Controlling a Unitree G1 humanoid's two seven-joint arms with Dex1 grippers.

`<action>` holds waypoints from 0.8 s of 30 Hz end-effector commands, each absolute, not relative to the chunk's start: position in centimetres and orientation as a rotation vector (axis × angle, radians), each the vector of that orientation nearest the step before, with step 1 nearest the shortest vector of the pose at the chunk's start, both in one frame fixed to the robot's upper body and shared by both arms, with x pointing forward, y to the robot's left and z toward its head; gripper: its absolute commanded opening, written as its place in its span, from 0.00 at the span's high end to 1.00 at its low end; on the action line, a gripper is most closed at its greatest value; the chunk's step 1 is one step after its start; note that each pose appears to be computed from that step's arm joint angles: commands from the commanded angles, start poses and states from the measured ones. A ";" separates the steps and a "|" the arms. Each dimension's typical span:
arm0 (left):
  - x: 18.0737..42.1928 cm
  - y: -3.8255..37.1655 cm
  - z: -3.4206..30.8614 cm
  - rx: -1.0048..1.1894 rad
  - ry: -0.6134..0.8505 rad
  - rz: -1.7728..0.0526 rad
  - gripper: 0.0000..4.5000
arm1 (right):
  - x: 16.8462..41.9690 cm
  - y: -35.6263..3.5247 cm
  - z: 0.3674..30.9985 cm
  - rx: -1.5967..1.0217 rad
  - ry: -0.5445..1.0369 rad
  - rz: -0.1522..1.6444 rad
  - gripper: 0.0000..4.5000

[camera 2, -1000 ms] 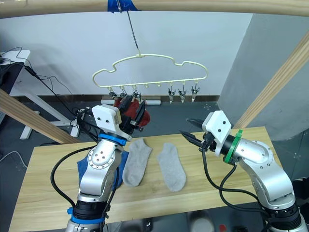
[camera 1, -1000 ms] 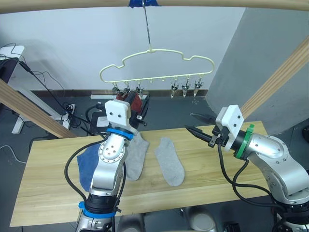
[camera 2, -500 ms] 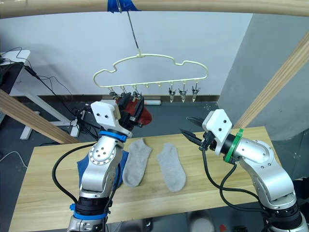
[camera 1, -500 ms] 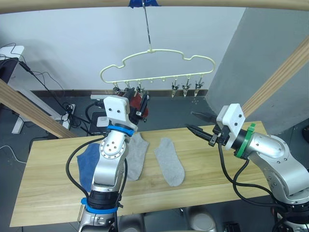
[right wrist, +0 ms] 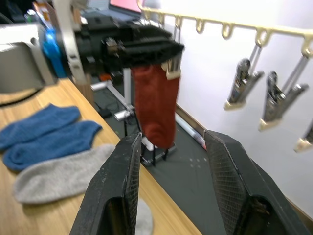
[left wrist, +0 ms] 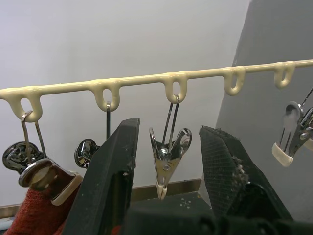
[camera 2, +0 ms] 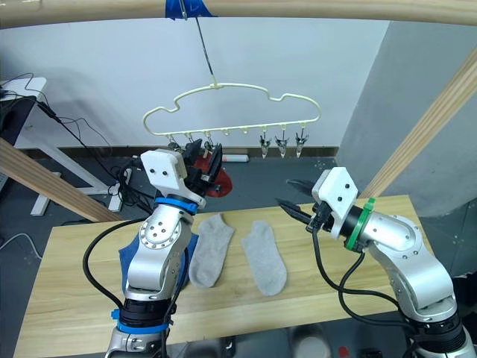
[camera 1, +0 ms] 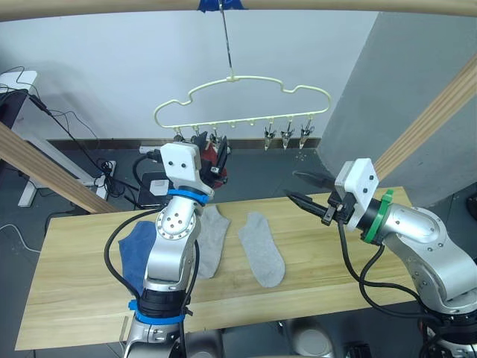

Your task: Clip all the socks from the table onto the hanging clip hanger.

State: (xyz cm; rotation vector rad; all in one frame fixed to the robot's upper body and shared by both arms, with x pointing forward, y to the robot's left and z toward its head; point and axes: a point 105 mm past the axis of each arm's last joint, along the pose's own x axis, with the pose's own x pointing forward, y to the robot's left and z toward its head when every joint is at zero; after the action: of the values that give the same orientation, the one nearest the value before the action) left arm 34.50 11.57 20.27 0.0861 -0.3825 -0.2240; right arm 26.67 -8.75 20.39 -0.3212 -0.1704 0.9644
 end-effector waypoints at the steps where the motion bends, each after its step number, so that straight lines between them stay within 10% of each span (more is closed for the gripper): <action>1: 34.3 11.6 21.2 0.081 -0.414 -0.213 0.52 | 25.6 -8.2 22.0 -0.325 -0.247 1.000 0.54; 19: 34.5 11.4 21.4 0.085 -0.403 -0.213 0.52 | 25.6 -8.2 22.0 -0.323 -0.241 0.998 0.54; 24: 34.4 11.4 21.4 0.084 -0.402 -0.213 0.77 | 25.6 -8.3 21.9 -0.321 -0.237 0.996 0.53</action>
State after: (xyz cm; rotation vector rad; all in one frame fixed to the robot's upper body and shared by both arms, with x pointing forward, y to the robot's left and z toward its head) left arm 34.90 11.59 20.43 0.0851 -0.3613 -0.2137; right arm 26.34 -8.50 20.70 -0.3040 -0.1791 0.9881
